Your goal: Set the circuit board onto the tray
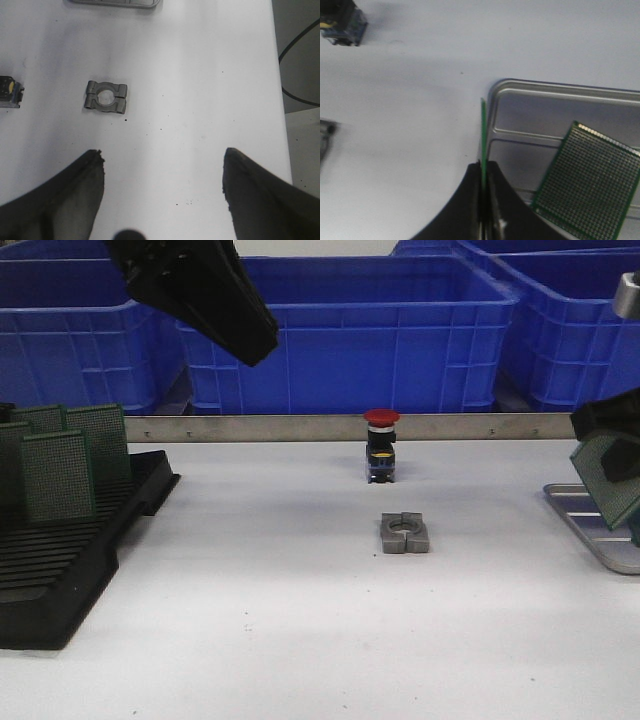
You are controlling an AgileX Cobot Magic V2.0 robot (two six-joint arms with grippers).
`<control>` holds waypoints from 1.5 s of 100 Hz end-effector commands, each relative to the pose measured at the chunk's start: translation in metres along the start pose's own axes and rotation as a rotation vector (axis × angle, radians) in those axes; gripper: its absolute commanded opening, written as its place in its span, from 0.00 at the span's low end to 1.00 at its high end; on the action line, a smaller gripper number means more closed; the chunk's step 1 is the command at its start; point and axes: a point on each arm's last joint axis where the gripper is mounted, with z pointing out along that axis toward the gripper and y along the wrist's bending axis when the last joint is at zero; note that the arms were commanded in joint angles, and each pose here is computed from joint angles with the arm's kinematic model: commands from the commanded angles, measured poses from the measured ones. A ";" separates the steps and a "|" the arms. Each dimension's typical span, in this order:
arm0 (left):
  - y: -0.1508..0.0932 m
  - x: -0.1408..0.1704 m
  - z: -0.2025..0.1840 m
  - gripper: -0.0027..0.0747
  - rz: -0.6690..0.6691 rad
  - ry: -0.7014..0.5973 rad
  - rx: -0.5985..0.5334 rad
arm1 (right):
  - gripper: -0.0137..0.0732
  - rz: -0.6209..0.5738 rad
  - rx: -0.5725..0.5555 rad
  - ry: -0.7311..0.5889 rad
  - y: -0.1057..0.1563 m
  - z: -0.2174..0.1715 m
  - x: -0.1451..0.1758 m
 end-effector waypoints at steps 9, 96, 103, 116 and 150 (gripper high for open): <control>-0.007 -0.018 -0.021 0.65 0.015 -0.079 -0.044 | 0.08 0.107 -0.011 -0.037 -0.008 0.000 -0.009; -0.008 -0.010 -0.023 0.41 -0.061 0.021 -0.052 | 0.74 0.084 0.227 -0.090 -0.036 -0.032 -0.020; -0.008 -0.003 -0.026 0.24 -0.116 0.086 -0.066 | 0.57 0.073 0.206 -0.132 -0.032 -0.042 -0.024; -0.006 0.010 -0.032 0.01 -0.221 0.176 -0.061 | 0.16 0.051 0.168 -0.205 -0.026 -0.066 -0.023; 0.000 0.027 -0.074 0.01 -0.378 0.115 -0.178 | 0.09 0.006 -0.015 -0.421 -0.002 -0.122 -0.015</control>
